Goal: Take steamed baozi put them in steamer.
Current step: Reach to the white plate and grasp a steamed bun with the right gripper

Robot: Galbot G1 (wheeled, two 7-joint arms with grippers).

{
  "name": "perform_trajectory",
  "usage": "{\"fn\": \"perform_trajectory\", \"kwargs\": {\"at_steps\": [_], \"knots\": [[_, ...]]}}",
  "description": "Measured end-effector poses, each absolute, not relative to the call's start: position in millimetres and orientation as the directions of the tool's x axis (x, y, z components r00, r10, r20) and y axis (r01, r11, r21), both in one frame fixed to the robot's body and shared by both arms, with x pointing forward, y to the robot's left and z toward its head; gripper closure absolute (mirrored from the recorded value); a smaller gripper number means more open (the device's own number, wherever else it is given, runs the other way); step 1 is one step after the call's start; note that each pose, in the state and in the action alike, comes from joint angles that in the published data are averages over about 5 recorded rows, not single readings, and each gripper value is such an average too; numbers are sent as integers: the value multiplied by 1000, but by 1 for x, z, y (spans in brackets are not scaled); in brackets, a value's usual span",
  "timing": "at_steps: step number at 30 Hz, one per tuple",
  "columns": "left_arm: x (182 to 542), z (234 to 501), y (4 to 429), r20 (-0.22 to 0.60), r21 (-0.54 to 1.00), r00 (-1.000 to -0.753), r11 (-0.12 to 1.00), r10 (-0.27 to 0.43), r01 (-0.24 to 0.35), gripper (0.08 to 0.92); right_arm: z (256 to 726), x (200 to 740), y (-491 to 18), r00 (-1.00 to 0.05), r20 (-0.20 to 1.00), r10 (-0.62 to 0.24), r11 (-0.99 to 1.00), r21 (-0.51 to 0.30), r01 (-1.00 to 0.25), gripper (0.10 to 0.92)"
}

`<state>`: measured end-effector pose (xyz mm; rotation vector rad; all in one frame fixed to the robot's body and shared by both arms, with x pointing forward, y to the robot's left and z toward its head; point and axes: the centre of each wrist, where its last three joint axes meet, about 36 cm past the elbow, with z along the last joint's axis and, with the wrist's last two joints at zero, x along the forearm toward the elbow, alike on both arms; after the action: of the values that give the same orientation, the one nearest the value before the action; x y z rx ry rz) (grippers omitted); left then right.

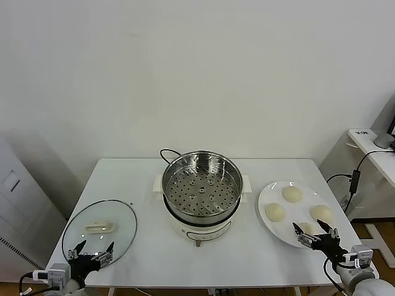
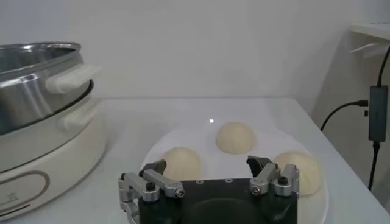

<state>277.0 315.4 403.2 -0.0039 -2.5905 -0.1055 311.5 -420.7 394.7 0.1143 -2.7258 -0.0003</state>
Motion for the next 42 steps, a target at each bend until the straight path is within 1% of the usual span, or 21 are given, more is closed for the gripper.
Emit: {"fn": "perform_trajectory", "kwargs": {"at_steps": [8, 10, 12, 15, 19, 22, 24, 27, 29, 32, 35, 38, 42], "knots": [[277, 403, 316, 522, 80, -853, 997, -23, 22, 177, 398, 314, -424, -916, 394, -74, 997, -2, -81, 200], [277, 404, 317, 522, 82, -853, 996, -24, 22, 177, 400, 316, -428, -920, 384, -70, 996, -29, -88, 200], [277, 404, 317, 521, 83, -853, 996, -25, 22, 177, 404, 320, -432, -927, 370, -66, 992, -76, -101, 200], [278, 405, 317, 519, 82, -854, 996, -22, 24, 177, 411, 327, -438, -936, 347, -62, 975, -181, -131, 200], [279, 407, 316, 519, 80, -854, 996, -15, 31, 177, 422, 341, -450, -948, 315, -47, 912, -374, -170, 200], [281, 408, 316, 523, 80, -852, 996, -9, 38, 177, 431, 353, -460, -954, 297, -39, 831, -521, -196, 200], [281, 409, 315, 525, 81, -851, 996, -7, 41, 177, 437, 363, -467, -956, 292, -40, 766, -605, -217, 200], [282, 409, 315, 526, 85, -850, 996, -9, 41, 177, 447, 379, -478, -954, 294, -58, 663, -703, -257, 200], [282, 409, 315, 527, 88, -850, 995, -14, 38, 177, 454, 392, -487, -949, 306, -76, 596, -749, -289, 200], [283, 408, 316, 532, 95, -847, 995, -23, 32, 177, 467, 412, -499, -934, 343, -101, 500, -794, -346, 200], [284, 406, 318, 535, 102, -844, 994, -29, 31, 177, 481, 433, -510, -910, 398, -118, 421, -810, -409, 200], [284, 405, 320, 537, 109, -843, 993, -29, 35, 177, 494, 454, -518, -873, 468, -136, 351, -801, -484, 200], [285, 403, 321, 541, 108, -841, 993, -21, 45, 177, 510, 482, -525, -804, 572, -160, 272, -758, -593, 200]]}}
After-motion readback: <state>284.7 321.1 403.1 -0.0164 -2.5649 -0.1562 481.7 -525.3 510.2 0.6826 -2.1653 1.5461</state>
